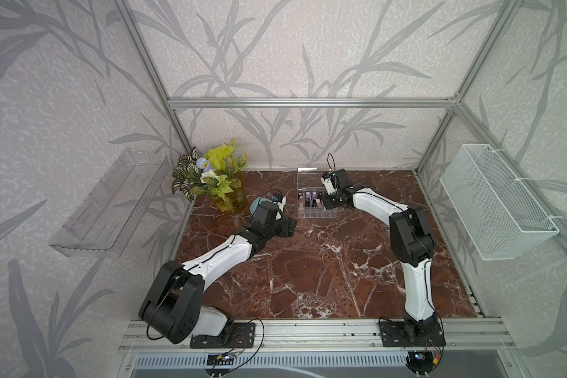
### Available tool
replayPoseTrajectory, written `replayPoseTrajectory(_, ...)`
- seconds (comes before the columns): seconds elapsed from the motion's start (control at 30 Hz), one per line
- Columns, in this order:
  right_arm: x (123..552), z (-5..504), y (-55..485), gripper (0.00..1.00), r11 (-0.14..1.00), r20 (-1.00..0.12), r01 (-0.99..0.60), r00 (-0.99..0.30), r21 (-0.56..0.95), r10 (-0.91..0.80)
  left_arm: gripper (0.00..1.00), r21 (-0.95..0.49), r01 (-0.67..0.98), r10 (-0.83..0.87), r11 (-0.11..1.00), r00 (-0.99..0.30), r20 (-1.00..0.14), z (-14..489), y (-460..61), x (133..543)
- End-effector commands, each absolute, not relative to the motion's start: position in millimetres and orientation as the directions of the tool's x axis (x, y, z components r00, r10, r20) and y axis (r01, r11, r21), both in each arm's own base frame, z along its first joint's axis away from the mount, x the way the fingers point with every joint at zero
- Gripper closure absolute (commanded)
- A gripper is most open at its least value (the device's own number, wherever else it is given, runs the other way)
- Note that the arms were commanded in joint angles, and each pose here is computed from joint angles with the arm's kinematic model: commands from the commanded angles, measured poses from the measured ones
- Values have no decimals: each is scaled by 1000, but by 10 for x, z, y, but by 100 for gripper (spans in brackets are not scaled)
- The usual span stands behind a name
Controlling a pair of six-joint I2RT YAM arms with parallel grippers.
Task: Arrange the lipsticks in the organizer
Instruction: Place the lipstick in the storage box.
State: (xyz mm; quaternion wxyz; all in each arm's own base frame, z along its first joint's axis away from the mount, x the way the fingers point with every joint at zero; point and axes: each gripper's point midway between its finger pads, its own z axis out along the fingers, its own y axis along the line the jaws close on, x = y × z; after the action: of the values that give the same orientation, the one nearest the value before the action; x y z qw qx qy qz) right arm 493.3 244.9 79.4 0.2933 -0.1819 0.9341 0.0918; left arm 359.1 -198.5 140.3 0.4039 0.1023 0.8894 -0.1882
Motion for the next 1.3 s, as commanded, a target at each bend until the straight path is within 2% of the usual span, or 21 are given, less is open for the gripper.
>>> replayPoseTrajectory(0.0,4756,965,2455,92,921,-560,-382,-781,78,-276,25,-249,343,17,906,-618,-786,1597,-1982,3629)
replayPoseTrajectory(0.37,4823,694,2358,92,935,-498,-353,-815,22,-296,25,-252,342,13,905,-616,-788,1639,-1985,3631)
replayPoseTrajectory(0.93,5115,669,2258,91,942,-532,-335,-797,-7,-287,25,-250,341,17,906,-620,-784,1600,-1986,3625)
replayPoseTrajectory(1.1,5091,692,2276,80,940,-535,-341,-796,8,-284,25,-249,340,17,907,-621,-784,1574,-1986,3628)
replayPoseTrajectory(1.27,5033,904,2280,49,940,-573,-339,-776,28,-263,25,-234,333,22,913,-615,-788,1553,-1963,3652)
